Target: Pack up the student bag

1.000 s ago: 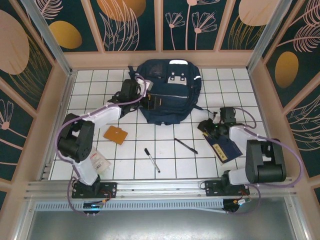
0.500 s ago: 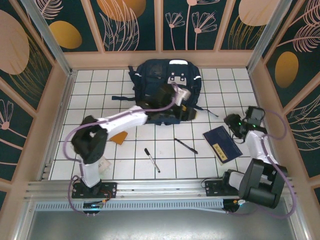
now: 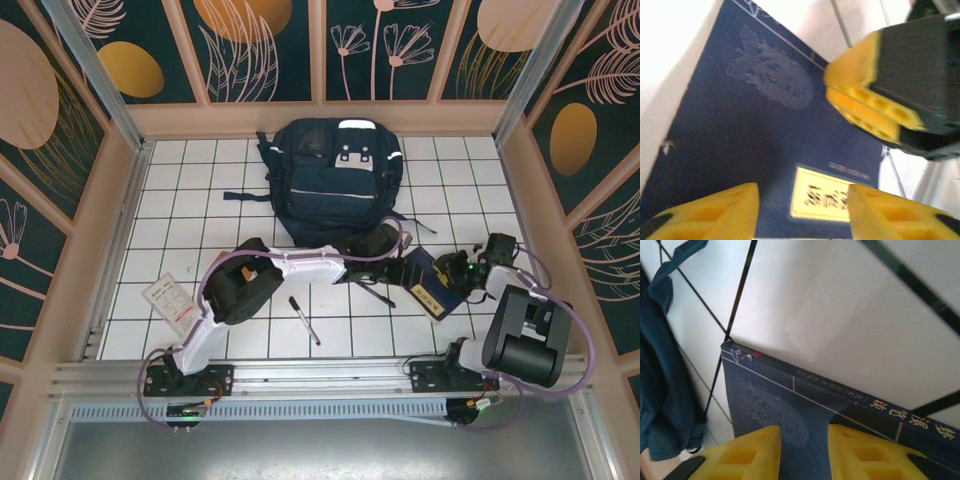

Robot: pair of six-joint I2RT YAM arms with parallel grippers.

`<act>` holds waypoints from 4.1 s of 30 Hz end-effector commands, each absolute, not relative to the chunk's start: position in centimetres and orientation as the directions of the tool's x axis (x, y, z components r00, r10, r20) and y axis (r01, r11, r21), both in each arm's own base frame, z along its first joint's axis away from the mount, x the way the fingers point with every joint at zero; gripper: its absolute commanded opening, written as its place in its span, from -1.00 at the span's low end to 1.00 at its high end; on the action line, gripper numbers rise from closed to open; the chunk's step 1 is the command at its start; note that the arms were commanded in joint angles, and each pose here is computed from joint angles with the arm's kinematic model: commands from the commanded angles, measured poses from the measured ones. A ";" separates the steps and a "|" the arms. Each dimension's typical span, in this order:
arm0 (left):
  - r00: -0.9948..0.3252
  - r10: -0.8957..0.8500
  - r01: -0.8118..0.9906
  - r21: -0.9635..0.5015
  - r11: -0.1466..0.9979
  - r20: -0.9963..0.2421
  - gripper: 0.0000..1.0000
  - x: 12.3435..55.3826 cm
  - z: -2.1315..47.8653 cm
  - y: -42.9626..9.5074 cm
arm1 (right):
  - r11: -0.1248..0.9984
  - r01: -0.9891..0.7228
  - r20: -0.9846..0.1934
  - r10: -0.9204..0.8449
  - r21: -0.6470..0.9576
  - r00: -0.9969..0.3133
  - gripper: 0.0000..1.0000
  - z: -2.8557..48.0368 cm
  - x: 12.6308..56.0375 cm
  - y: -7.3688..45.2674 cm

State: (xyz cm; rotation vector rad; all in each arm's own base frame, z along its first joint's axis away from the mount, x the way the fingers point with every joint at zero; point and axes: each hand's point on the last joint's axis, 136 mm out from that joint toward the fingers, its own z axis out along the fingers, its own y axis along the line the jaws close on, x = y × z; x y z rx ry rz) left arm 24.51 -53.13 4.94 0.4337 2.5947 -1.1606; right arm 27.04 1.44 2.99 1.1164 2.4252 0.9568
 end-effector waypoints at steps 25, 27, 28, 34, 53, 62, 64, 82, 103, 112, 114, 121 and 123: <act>-0.773 0.204 0.553 -0.480 0.682 -0.601 -0.03 40.5 12.5 -51.7 | 0.654 0.538 -0.142 0.695 0.531 -0.705 -0.10 3.2 29.0 -1.3; -0.808 0.196 0.518 -0.512 0.685 -0.556 0.02 39.3 13.1 -50.8 | 0.687 0.434 -0.146 0.615 0.583 -0.775 -0.11 4.0 29.7 0.8; -0.829 0.192 0.492 -0.519 0.699 -0.526 0.03 38.5 13.0 -50.0 | 0.705 0.397 -0.150 0.578 0.588 -0.802 -0.11 4.2 29.9 1.6; -0.921 0.154 0.335 -0.526 0.781 -0.358 0.04 34.4 8.4 -45.3 | 0.789 0.310 -0.156 0.451 0.530 -0.879 -0.14 3.0 30.2 3.7; -0.962 0.221 0.271 -0.588 0.762 -0.158 -0.39 31.3 0.7 -46.9 | 0.641 0.141 -0.116 0.342 0.755 -0.933 -0.49 5.2 31.0 8.7; -0.963 0.228 0.269 -0.567 0.778 -0.143 -0.72 31.4 -1.1 -46.2 | 0.577 0.190 -0.132 0.469 0.794 -0.873 -0.24 6.2 31.3 6.5; -0.962 0.231 0.271 -0.564 0.780 -0.143 -0.78 31.7 -1.4 -45.9 | 0.584 0.230 -0.117 0.496 0.778 -0.860 -0.22 5.4 30.8 5.8; -0.971 0.214 0.238 -0.572 0.785 -0.110 -1.00 31.7 -5.5 -43.3 | 0.665 0.260 -0.094 0.447 0.701 -0.890 -0.09 2.6 28.3 6.4; -0.579 0.317 0.703 -0.263 0.661 -0.751 0.14 38.0 20.7 -43.2 | 0.797 0.308 -0.501 0.576 0.519 -0.646 -1.00 14.4 32.7 -0.1; -0.612 0.538 0.589 0.120 0.799 -0.580 0.98 46.3 13.7 -35.1 | 0.804 0.237 -0.549 0.557 0.546 -0.624 -1.00 17.2 33.7 0.5; -0.575 0.601 0.632 0.166 0.757 -0.555 0.98 46.7 12.6 -35.3 | 0.800 0.228 -0.544 0.556 0.555 -0.628 -1.00 17.2 33.6 0.7; -0.490 0.710 0.750 0.170 0.639 -0.506 0.98 46.7 9.0 -37.0 | 0.760 0.186 -0.492 0.565 0.622 -0.662 -1.00 17.1 33.0 2.4; -0.467 0.741 0.781 0.167 0.602 -0.483 0.98 46.3 8.2 -37.2 | 0.763 0.183 -0.485 0.556 0.620 -0.675 -1.00 17.1 32.9 2.6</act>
